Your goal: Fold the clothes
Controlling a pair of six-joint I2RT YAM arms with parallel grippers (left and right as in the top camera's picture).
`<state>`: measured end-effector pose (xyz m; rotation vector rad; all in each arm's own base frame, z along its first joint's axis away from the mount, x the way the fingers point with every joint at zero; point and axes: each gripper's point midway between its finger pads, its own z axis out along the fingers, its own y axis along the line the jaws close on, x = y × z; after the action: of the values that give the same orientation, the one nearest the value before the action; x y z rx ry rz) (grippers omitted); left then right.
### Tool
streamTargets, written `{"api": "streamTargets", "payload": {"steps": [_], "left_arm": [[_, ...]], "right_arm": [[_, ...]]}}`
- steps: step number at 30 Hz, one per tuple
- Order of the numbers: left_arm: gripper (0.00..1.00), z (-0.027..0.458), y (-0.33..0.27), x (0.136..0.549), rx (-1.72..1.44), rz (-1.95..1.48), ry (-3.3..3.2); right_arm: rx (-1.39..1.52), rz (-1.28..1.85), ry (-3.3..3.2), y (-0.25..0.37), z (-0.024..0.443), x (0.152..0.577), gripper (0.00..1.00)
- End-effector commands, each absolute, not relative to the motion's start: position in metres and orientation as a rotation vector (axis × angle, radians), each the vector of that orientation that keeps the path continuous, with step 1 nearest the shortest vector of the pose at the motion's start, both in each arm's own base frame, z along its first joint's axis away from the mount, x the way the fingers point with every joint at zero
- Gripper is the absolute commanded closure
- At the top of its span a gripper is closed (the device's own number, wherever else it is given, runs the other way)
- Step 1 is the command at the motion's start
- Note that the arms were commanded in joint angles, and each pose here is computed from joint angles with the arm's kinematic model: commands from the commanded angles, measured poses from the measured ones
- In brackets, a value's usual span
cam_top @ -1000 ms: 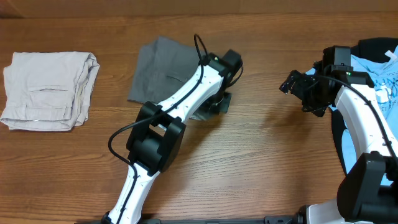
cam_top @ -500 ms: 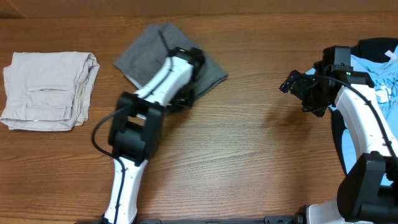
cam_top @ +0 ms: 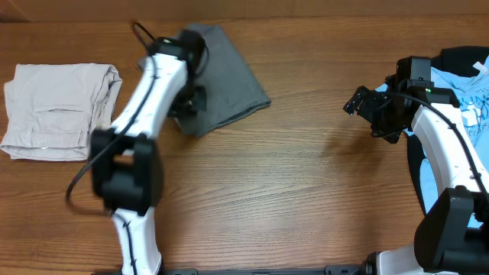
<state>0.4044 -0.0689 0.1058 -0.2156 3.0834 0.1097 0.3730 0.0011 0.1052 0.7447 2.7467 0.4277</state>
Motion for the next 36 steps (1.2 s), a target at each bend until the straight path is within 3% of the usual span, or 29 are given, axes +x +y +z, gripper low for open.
{"api": "streamTargets", "payload": {"steps": [1,4,5,6,16,23,36], "left_arm": [[0.74,0.165,-0.061,0.409,-0.405,-0.011,2.922],[0.27,0.17,-0.056,0.408,-0.504,-0.023,2.897],[0.06,0.168,-0.055,0.408,-0.547,-0.023,2.895],[0.0,0.165,-0.055,0.408,-0.582,-0.024,2.894],[0.0,0.112,-0.066,0.413,-0.861,-0.079,2.905],[0.0,0.069,-0.086,0.421,-0.87,-0.201,2.983],[0.0,-0.009,-0.085,0.418,-0.702,-0.122,3.157]], "right_arm": [[0.735,0.413,2.731,-0.001,0.109,0.376,0.0],[0.735,0.413,2.731,-0.001,0.109,0.376,0.0],[0.735,0.413,2.731,-0.001,0.109,0.376,0.0],[0.735,0.413,2.731,-0.001,0.109,0.376,0.0],[0.735,0.413,2.731,-0.001,0.109,0.376,0.0],[0.735,0.413,2.731,-0.001,0.109,0.376,0.0],[0.735,0.413,2.731,-0.001,0.109,0.376,0.0]]}}
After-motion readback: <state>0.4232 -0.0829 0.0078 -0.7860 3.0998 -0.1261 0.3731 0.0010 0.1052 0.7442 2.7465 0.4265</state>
